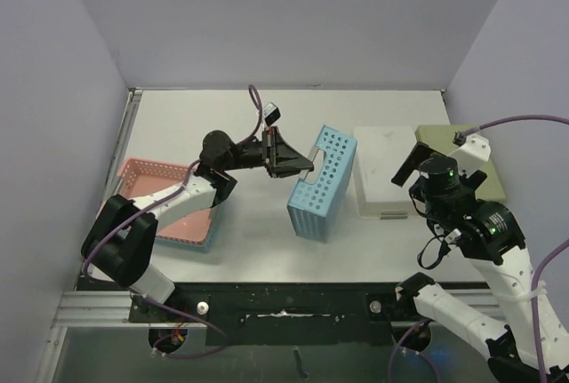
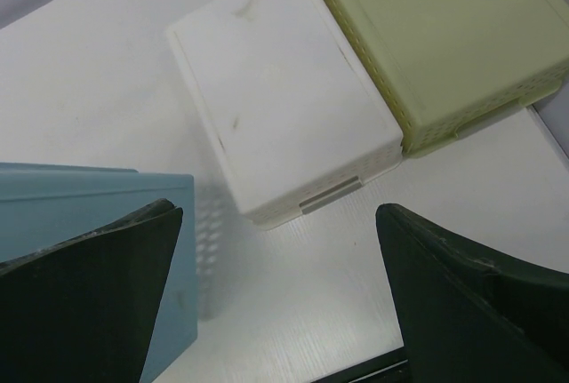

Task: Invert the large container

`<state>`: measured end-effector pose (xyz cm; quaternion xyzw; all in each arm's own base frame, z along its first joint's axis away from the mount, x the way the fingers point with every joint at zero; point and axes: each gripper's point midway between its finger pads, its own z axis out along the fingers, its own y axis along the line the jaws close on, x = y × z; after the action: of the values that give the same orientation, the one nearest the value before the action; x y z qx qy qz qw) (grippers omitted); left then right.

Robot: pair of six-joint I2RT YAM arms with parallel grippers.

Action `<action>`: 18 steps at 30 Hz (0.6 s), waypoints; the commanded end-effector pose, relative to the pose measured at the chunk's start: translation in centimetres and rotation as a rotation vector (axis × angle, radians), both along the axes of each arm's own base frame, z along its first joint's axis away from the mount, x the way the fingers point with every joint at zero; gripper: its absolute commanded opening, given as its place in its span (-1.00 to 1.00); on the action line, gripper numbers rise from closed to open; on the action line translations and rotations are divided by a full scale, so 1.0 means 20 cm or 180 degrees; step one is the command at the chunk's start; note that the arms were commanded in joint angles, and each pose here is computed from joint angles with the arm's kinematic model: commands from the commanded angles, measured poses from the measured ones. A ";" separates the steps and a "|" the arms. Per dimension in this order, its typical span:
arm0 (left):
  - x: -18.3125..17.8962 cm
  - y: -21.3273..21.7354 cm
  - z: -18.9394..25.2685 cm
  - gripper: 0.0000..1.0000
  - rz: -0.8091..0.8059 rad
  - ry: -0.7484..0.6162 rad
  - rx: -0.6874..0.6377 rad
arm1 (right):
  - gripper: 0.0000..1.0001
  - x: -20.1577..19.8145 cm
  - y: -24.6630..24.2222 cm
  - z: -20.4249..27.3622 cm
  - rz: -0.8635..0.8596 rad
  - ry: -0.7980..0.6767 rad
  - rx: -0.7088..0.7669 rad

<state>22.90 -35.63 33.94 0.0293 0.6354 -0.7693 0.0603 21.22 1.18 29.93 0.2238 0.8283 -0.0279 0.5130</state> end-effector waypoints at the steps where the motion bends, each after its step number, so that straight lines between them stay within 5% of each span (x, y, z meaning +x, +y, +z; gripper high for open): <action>1: -0.10 0.11 0.11 -1.00 -0.0281 -0.0224 -0.0508 | 0.95 0.04 0.02 0.02 0.0038 -0.0062 0.0030; 8: 0.02 0.28 -0.01 -1.00 -0.0314 0.0136 -0.0759 | 0.95 0.05 0.07 0.00 0.0143 -0.0041 0.0121; 12: 0.14 0.34 -0.15 -0.95 -0.0221 0.0300 -0.0546 | 0.95 0.05 0.09 -0.03 0.0182 0.0018 0.0131; 14: 0.20 0.39 -0.23 -0.45 -0.0177 0.0301 -0.0411 | 0.95 0.05 0.09 -0.04 0.0189 0.0033 0.0139; 18: 0.29 0.49 -0.33 0.18 -0.0090 0.0101 -0.0147 | 0.95 0.05 0.10 -0.05 0.0202 0.0039 0.0171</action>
<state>30.28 -28.20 26.23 -0.0624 0.6190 -0.7828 0.0134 21.54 2.79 28.51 0.2041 0.8468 -0.0036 0.4911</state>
